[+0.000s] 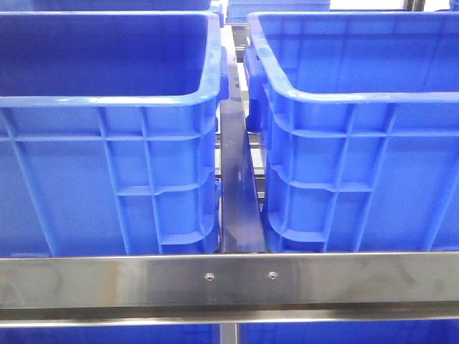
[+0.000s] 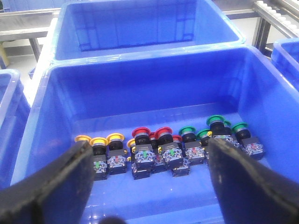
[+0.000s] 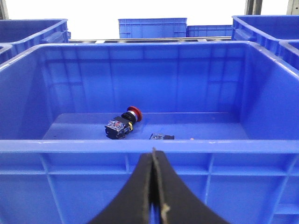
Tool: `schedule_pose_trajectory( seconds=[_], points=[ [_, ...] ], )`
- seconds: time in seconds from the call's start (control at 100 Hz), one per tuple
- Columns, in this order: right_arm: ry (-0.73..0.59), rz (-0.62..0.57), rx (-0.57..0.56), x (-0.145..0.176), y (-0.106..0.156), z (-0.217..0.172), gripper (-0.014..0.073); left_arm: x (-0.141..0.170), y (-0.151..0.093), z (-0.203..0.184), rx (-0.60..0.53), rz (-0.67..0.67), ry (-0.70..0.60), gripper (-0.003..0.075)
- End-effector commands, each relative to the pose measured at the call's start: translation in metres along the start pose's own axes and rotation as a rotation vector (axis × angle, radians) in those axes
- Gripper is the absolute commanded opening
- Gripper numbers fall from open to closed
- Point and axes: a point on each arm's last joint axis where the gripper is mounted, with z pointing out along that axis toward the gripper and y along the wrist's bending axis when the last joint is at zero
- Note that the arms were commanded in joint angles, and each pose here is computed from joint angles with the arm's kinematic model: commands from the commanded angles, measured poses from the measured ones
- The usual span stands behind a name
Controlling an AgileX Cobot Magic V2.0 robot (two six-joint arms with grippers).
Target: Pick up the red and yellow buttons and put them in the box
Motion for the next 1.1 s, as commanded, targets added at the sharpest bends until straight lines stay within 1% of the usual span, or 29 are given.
schedule_pose_trajectory(
  seconds=[0.0,0.91,0.98,1.05,1.09],
  points=[
    [-0.112,-0.001,-0.002,-0.0096,0.0003,-0.0022,-0.0067,-0.0141,0.0003,-0.0018,-0.002,-0.01,-0.097,0.0493],
    [-0.112,-0.001,-0.002,-0.0096,0.0003,-0.0022,-0.0067,-0.0141,0.0003,-0.0018,-0.002,-0.01,-0.097,0.0491],
    [-0.112,-0.001,-0.002,-0.0096,0.0003,-0.0022,-0.0067,-0.0137,0.0003,-0.0017,-0.002,-0.01,-0.093,0.0446],
    [-0.112,-0.001,-0.002,-0.0096,0.0003,-0.0022,-0.0067,-0.013,0.0002,-0.0017,-0.002,-0.01,-0.084,0.0335],
    [-0.112,-0.001,-0.002,-0.0096,0.0003,-0.0022,-0.0067,-0.0128,0.0002,-0.0016,-0.002,-0.01,-0.083,0.0249]
  ],
)
